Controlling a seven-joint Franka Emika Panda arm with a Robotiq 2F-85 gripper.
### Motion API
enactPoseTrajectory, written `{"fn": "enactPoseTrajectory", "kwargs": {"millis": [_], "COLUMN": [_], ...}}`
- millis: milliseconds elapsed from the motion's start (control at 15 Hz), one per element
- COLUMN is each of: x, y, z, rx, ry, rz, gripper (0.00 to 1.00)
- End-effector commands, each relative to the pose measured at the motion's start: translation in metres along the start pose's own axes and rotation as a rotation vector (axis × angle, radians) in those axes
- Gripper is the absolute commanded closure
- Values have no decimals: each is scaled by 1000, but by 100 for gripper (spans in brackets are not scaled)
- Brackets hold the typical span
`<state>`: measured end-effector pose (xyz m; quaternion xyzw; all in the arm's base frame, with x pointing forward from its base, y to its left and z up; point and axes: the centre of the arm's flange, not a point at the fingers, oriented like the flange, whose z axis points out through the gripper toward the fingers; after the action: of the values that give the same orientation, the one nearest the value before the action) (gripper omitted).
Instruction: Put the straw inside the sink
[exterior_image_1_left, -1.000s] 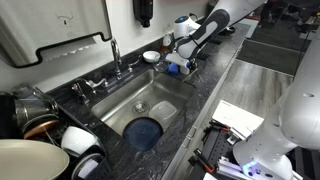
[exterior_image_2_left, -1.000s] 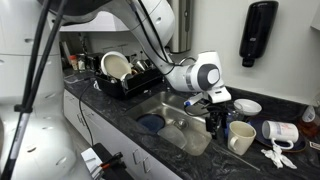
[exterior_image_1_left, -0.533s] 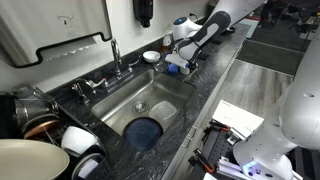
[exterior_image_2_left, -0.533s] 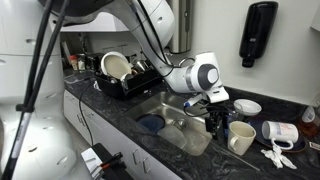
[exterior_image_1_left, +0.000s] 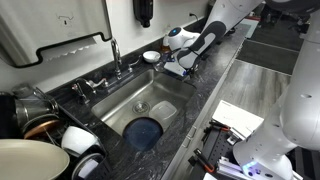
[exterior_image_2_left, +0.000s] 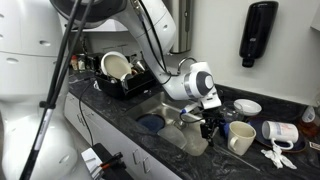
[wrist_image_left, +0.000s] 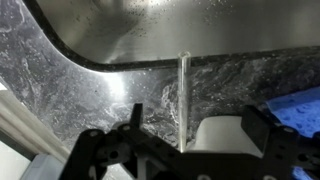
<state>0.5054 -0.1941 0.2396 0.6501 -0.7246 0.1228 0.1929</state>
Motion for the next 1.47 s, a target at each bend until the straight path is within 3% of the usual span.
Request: {"fn": "enactPoseTrajectory", "kwargs": {"millis": [0,533,600,733,1333,1400], "x": [-15,-50,-53,-55,-48,-48], "y": [2,1,1,1,-4,-4], "z": [11,18,23,34,40,41], "rx": [-36,-71,-71,-84,-90,-92], "ry": [30,204,212,225,251,252], "rz": [-12,120,134,160,229,229], "gripper": [0,0,25,32,95,99]}}
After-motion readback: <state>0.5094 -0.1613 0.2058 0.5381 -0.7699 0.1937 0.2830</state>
